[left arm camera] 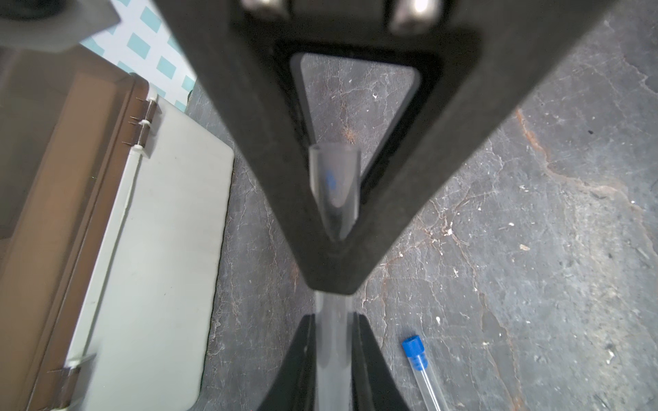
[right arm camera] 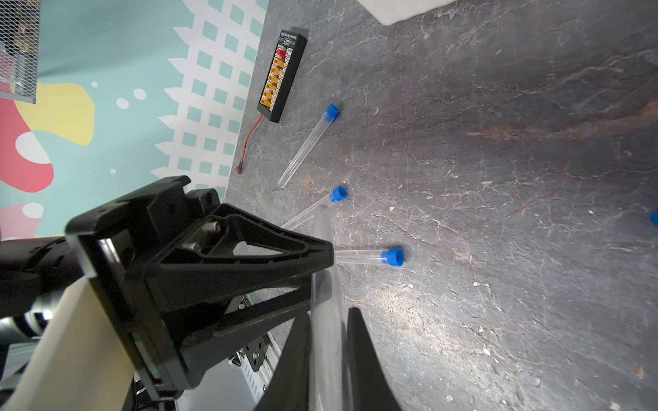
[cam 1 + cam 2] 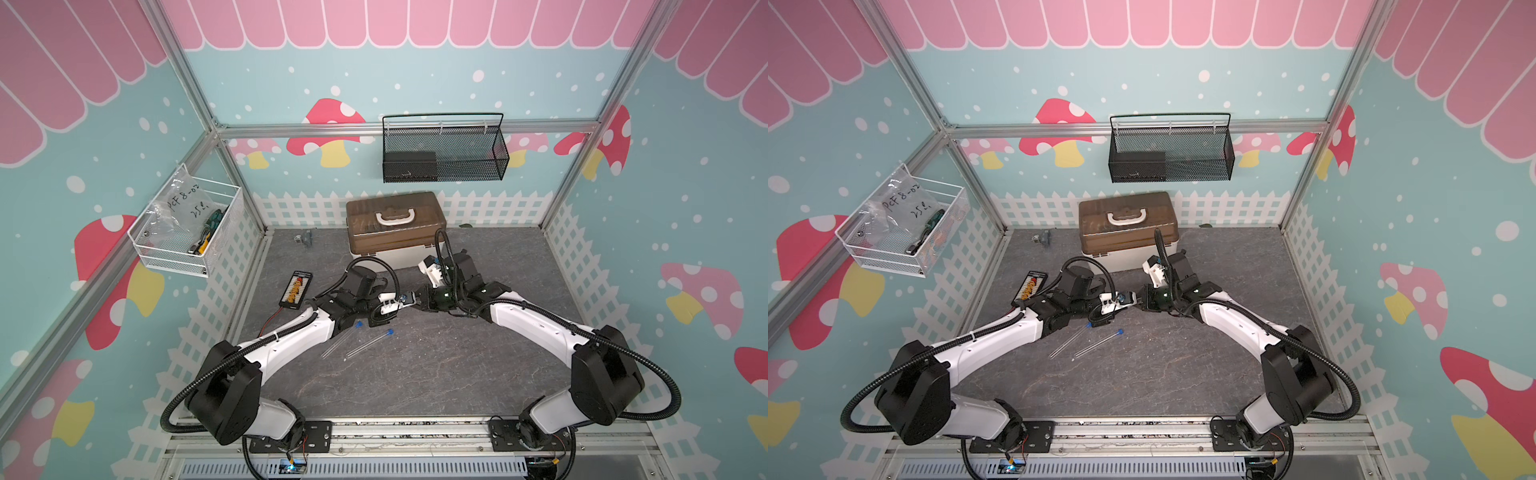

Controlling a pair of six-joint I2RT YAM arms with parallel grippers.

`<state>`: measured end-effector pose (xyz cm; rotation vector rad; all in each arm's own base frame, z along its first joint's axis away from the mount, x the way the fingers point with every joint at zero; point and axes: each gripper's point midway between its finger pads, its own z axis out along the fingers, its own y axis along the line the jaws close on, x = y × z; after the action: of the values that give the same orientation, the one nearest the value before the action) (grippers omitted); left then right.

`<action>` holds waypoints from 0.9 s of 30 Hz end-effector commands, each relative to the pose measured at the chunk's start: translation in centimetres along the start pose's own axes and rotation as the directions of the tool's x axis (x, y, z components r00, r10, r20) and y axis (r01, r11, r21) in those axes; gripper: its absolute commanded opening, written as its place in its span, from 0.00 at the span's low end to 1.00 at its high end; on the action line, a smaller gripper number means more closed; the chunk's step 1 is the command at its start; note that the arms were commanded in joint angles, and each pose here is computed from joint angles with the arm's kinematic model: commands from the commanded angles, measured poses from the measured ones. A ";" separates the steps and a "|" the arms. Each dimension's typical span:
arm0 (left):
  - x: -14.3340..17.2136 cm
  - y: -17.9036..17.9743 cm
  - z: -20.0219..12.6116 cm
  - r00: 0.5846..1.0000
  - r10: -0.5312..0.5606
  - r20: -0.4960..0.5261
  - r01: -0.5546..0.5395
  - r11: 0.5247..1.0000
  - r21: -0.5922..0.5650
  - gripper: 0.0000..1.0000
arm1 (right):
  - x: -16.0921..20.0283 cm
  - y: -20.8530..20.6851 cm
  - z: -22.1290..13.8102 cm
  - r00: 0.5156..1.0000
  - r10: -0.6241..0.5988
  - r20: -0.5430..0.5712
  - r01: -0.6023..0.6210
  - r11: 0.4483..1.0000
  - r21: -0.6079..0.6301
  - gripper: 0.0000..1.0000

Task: Insert stoppers into test tubes
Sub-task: Pick up the test tube at the center of the board.

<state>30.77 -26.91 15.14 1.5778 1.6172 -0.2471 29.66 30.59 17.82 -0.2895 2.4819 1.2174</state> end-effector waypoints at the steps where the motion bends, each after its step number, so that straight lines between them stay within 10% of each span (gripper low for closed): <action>1: 0.3 -0.1 -0.1 1.000 0.013 -0.003 -0.013 1.000 -0.023 0.29 | -0.2 1.4 0.0 1.000 0.004 -0.021 -0.005 0.999 -0.051 0.11; 7: 1.2 -0.7 0.6 1.000 0.024 -0.005 -0.024 0.999 -0.025 0.37 | 0.4 2.7 -0.9 0.999 -0.003 -0.039 -0.001 0.994 -0.108 0.11; 27: 0.0 -1.3 -0.4 0.995 0.059 0.080 -0.056 0.998 -0.030 0.15 | 0.7 2.2 -1.5 0.999 0.016 -0.033 -0.019 0.996 -0.085 0.11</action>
<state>30.11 -26.34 14.12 1.5525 1.5657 -0.2229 27.96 31.07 19.19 -0.3278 2.4873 1.3344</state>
